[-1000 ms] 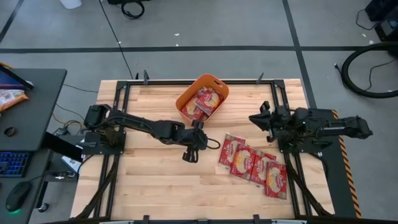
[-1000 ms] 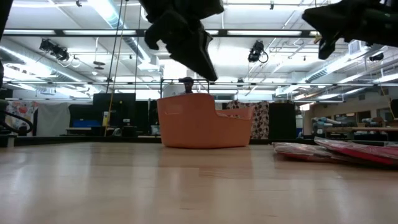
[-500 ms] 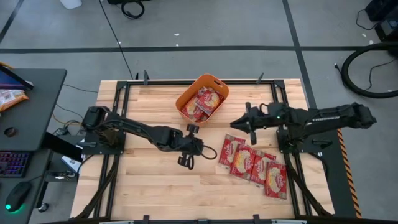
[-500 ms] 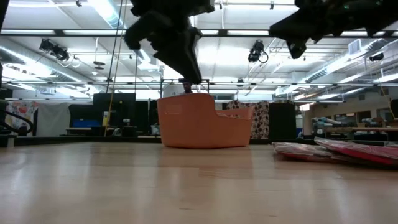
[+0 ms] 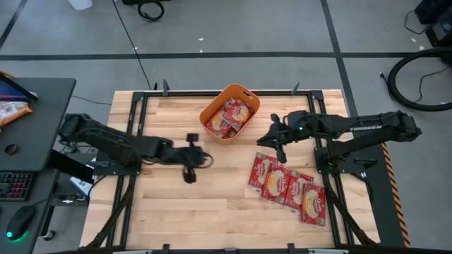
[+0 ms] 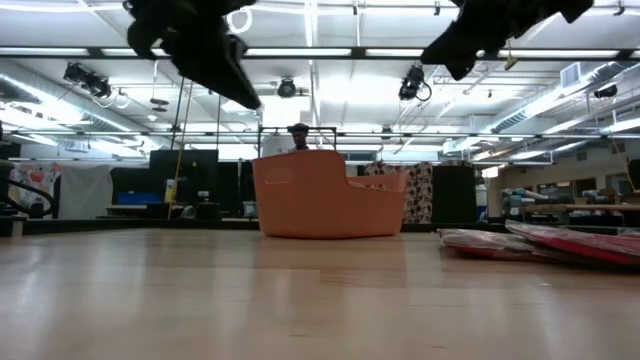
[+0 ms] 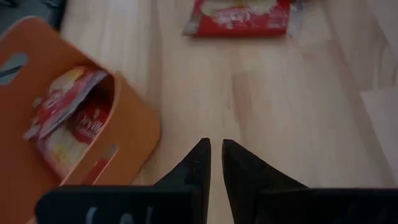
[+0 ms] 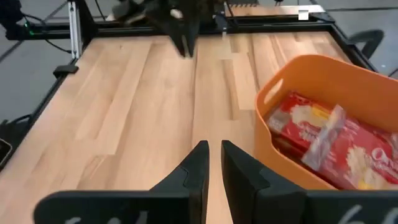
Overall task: Sort popcorn bags into baskets
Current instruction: Put the red popcorn bag into the orange bin
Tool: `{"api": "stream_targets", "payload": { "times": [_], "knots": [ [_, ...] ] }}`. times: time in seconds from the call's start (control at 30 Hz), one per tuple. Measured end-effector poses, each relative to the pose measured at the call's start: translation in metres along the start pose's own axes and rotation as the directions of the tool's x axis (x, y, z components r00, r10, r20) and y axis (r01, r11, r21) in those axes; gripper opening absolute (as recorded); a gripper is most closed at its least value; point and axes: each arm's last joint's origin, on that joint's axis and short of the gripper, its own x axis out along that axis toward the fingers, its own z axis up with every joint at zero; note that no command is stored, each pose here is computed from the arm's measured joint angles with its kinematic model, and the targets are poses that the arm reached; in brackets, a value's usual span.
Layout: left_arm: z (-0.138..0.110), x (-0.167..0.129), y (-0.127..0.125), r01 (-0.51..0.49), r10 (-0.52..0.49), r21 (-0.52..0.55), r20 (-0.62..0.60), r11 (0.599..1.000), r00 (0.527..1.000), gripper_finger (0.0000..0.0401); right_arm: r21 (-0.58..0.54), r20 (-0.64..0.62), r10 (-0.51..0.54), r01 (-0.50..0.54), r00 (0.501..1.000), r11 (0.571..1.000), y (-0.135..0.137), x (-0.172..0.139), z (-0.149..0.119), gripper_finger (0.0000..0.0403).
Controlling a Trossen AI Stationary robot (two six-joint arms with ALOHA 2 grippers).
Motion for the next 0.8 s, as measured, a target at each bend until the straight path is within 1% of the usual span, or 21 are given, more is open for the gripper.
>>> {"api": "stream_targets", "payload": {
  "times": [0.07,0.13,0.17,0.2,0.23,0.3,0.37,0.43,0.5,0.57,0.63,0.7,0.77,0.8],
  "knots": [
    [-0.009,-0.011,0.004,-0.015,0.016,-0.021,0.032,1.0,0.999,0.0045,-0.017,-0.031,0.002,-0.002,1.0,1.0,0.0,0.005,0.002,0.0048],
    [-0.013,-0.022,0.009,-0.034,0.04,-0.056,0.103,0.998,0.994,0.0045,-0.018,-0.079,0.008,-0.009,0.997,1.0,0.0,0.012,0.004,0.0048],
    [-0.017,-0.028,0.011,-0.041,0.049,-0.064,0.115,0.997,0.992,0.0045,-0.015,-0.102,0.01,-0.012,0.995,1.0,0.0,0.017,0.005,0.0048],
    [-0.017,-0.032,0.013,-0.045,0.057,-0.081,0.154,0.996,0.986,0.0045,-0.011,-0.143,0.013,-0.014,0.99,1.0,0.0,0.02,0.004,0.0048],
    [-0.016,-0.038,0.015,-0.047,0.067,-0.101,0.204,0.994,0.977,0.0045,-0.006,-0.189,0.017,-0.019,0.982,1.0,0.0,0.024,0.003,0.0048],
    [-0.022,-0.048,0.018,-0.052,0.08,-0.118,0.248,0.992,0.965,0.0045,-0.004,-0.239,0.025,-0.027,0.971,1.0,0.001,0.035,0.006,0.0048],
    [-0.021,-0.057,0.021,-0.046,0.096,-0.156,0.335,0.987,0.937,0.0045,-0.006,-0.315,0.035,-0.039,0.949,0.999,0.003,0.043,0.004,0.0048],
    [-0.029,-0.064,0.023,-0.042,0.106,-0.175,0.375,0.984,0.921,0.0045,-0.021,-0.344,0.046,-0.057,0.938,0.998,0.007,0.054,0.006,0.0048],
    [-0.03,-0.069,0.025,-0.025,0.127,-0.224,0.456,0.974,0.881,0.0045,-0.037,-0.412,0.055,-0.077,0.909,0.996,0.01,0.061,0.003,0.0049],
    [-0.041,-0.071,0.024,-0.008,0.134,-0.252,0.488,0.968,0.863,0.0045,-0.048,-0.427,0.061,-0.09,0.902,0.995,0.015,0.072,0.005,0.0054],
    [-0.042,-0.072,0.023,0.015,0.16,-0.29,0.572,0.957,0.805,0.0045,-0.059,-0.488,0.064,-0.106,0.871,0.993,0.02,0.079,0.002,0.0062],
    [-0.054,-0.069,0.02,0.011,0.173,-0.288,0.605,0.958,0.777,0.0045,-0.077,-0.51,0.056,-0.11,0.858,0.991,0.024,0.09,0.003,0.0072],
    [-0.056,-0.07,0.021,0.017,0.215,-0.315,0.685,0.949,0.696,0.0045,-0.099,-0.584,0.029,-0.107,0.811,0.989,0.029,0.095,-0.001,0.0086],
    [-0.063,-0.07,0.02,0.011,0.234,-0.328,0.696,0.945,0.679,0.0045,-0.108,-0.604,0.018,-0.105,0.797,0.989,0.031,0.099,0.0,0.0094]
  ]
}}
